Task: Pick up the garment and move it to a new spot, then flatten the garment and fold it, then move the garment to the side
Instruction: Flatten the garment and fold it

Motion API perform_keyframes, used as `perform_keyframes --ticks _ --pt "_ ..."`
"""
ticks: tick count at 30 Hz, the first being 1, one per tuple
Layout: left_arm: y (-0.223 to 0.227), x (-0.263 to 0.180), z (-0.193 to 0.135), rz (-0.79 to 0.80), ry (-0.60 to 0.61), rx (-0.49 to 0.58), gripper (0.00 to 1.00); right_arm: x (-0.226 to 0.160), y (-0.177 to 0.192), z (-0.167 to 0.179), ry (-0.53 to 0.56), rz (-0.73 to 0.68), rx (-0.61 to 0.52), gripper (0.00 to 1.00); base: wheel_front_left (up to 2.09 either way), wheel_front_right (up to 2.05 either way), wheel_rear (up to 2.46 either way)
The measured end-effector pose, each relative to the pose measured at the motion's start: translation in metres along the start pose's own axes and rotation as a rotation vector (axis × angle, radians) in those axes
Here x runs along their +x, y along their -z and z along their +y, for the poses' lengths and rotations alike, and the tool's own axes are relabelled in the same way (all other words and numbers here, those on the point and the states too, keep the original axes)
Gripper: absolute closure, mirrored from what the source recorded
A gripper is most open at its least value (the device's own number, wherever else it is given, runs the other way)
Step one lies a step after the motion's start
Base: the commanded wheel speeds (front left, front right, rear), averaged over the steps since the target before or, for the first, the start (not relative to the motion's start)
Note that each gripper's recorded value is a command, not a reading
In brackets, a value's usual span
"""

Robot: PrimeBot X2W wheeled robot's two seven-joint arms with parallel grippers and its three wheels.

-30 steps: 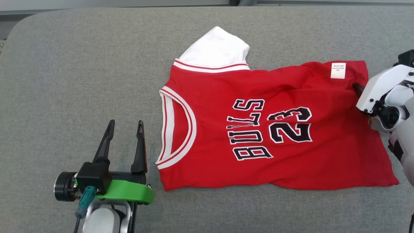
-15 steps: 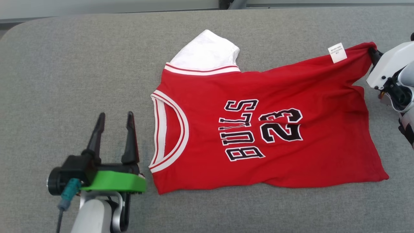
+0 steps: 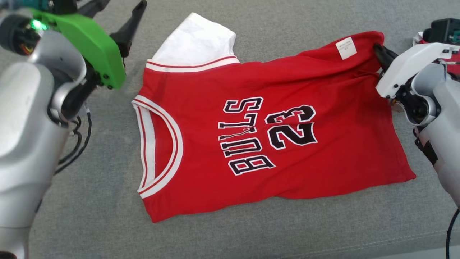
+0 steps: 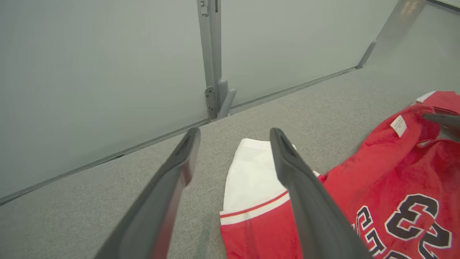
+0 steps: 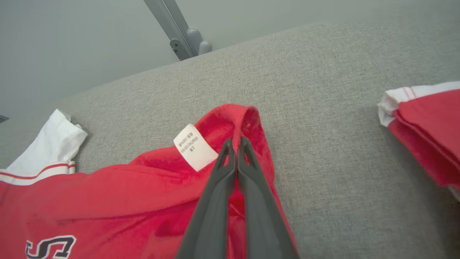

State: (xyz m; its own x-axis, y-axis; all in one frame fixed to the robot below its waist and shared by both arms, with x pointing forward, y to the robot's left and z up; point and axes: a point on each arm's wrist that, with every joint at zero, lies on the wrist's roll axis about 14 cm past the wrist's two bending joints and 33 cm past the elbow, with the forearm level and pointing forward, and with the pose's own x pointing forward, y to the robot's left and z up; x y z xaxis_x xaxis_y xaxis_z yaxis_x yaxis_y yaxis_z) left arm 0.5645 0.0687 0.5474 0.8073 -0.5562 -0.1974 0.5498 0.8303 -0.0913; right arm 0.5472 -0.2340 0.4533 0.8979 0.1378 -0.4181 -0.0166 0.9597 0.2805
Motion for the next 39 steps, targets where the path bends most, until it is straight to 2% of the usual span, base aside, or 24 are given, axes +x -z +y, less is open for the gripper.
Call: perform_keyframes --ticks 6,13,21,28,35,37,39 --pt "0.024 0.04 -0.014 0.268 0.117 0.016 0.0 0.002 0.009 0.001 -0.018 0.001 0.001 1.0 0.0 0.0 0.0" --pt "0.061 0.081 0.005 0.39 0.101 0.145 0.0 0.001 0.024 -0.013 0.006 0.017 0.01 1.0 0.0 0.0 0.0" --pt "0.105 0.126 0.029 0.429 0.052 0.172 0.0 0.001 0.046 -0.029 0.042 0.053 0.034 1.0 0.0 0.0 0.0" --pt "0.146 0.146 0.005 0.493 0.119 0.158 0.0 -0.001 0.061 -0.043 0.08 0.076 0.059 1.0 0.0 0.0 0.0" --pt "0.159 0.153 0.007 0.525 0.125 0.197 0.0 -0.001 0.065 -0.05 0.095 0.077 0.059 1.0 0.0 0.0 0.0" --pt "0.161 0.151 0.004 0.538 0.134 0.183 0.52 0.0 0.066 -0.05 0.095 0.079 0.059 1.0 0.0 0.0 0.0" --pt "0.161 0.15 0.002 0.547 0.139 0.173 0.79 0.0 0.066 -0.05 0.096 0.08 0.058 1.0 0.0 0.0 0.0"
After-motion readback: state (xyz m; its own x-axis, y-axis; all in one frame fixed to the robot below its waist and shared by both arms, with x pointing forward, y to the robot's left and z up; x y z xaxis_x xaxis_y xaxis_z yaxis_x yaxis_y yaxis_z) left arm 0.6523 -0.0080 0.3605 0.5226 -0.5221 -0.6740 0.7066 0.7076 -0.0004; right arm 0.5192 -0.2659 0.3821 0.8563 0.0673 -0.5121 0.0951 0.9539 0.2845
